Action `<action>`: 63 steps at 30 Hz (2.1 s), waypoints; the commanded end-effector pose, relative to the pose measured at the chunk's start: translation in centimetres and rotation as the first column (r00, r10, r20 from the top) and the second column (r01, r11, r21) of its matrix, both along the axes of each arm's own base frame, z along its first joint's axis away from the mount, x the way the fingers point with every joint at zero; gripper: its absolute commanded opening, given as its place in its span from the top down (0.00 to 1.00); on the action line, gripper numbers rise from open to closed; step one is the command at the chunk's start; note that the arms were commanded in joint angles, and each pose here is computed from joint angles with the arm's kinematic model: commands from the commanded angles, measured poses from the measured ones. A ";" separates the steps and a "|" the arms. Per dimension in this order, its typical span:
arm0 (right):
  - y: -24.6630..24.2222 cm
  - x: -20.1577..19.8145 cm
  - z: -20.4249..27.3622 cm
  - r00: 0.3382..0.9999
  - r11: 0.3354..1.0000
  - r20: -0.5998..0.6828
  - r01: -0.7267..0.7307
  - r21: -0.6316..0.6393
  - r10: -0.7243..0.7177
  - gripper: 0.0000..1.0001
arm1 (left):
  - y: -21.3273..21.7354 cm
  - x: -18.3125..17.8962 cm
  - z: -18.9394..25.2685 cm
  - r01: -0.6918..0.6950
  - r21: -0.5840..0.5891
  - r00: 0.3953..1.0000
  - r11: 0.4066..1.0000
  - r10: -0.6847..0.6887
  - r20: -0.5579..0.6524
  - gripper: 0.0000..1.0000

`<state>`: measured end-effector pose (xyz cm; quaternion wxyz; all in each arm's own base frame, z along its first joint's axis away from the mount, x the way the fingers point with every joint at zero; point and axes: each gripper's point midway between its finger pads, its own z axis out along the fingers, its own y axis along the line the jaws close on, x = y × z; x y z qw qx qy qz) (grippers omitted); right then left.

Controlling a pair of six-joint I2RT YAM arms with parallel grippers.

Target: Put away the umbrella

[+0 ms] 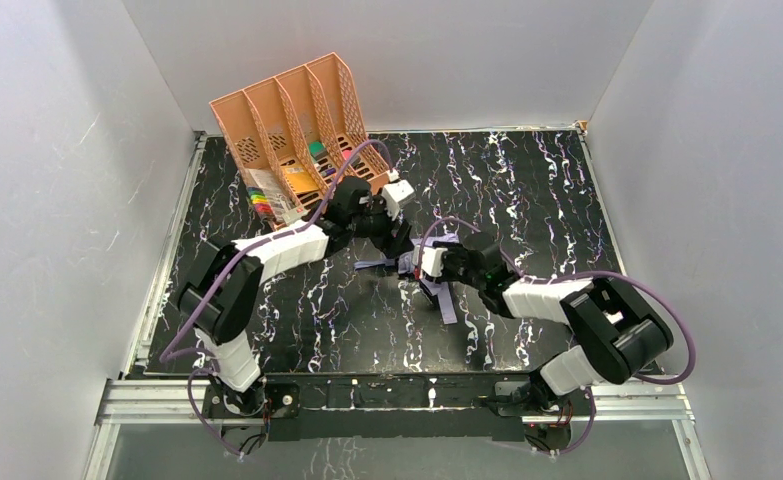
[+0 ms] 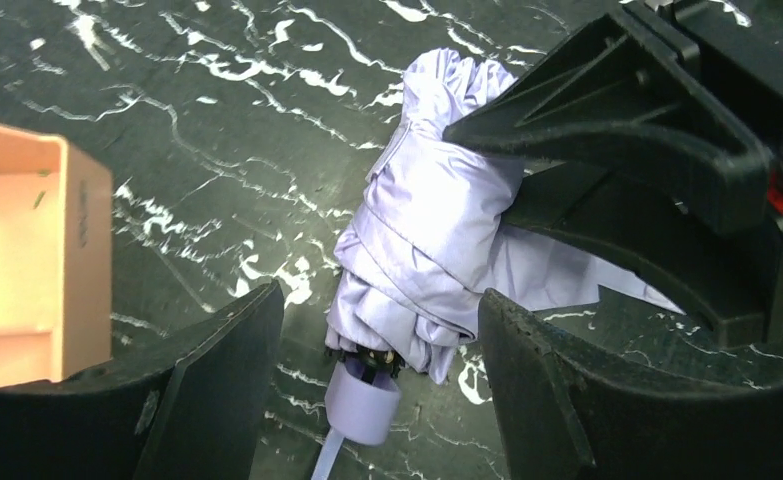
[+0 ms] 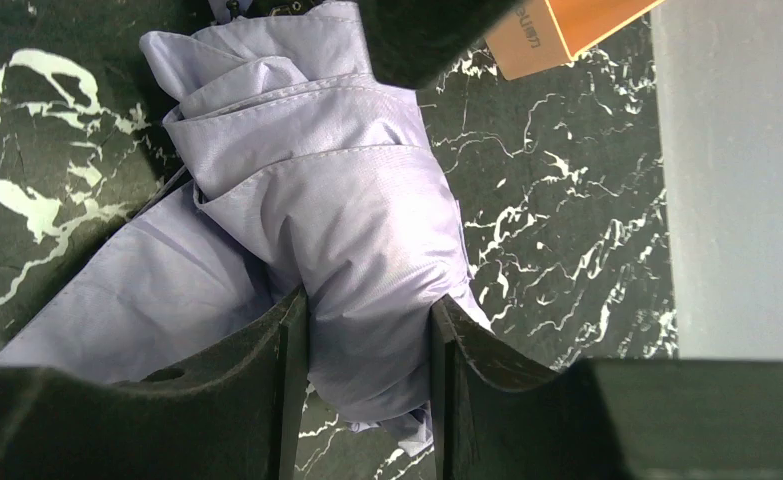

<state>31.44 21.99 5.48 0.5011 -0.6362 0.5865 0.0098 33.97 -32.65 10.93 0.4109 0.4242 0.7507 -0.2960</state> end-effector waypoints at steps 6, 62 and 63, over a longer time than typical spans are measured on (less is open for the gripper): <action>-3.6 -3.6 -4.6 1.000 0.976 0.016 -0.016 -0.217 0.020 0.65 | -2.5 -3.2 -0.7 0.267 -0.052 0.933 0.962 -0.272 -0.238 0.30; -2.7 -7.3 11.0 0.810 0.718 -0.490 0.547 0.430 -0.323 0.33 | 2.3 -2.9 -12.1 0.094 0.300 0.946 0.949 0.008 -0.323 0.98; -2.9 -7.4 10.6 0.762 0.696 -0.543 0.601 0.393 -0.351 0.33 | 2.3 -2.9 -12.1 0.087 0.303 0.947 0.949 0.015 -0.319 0.98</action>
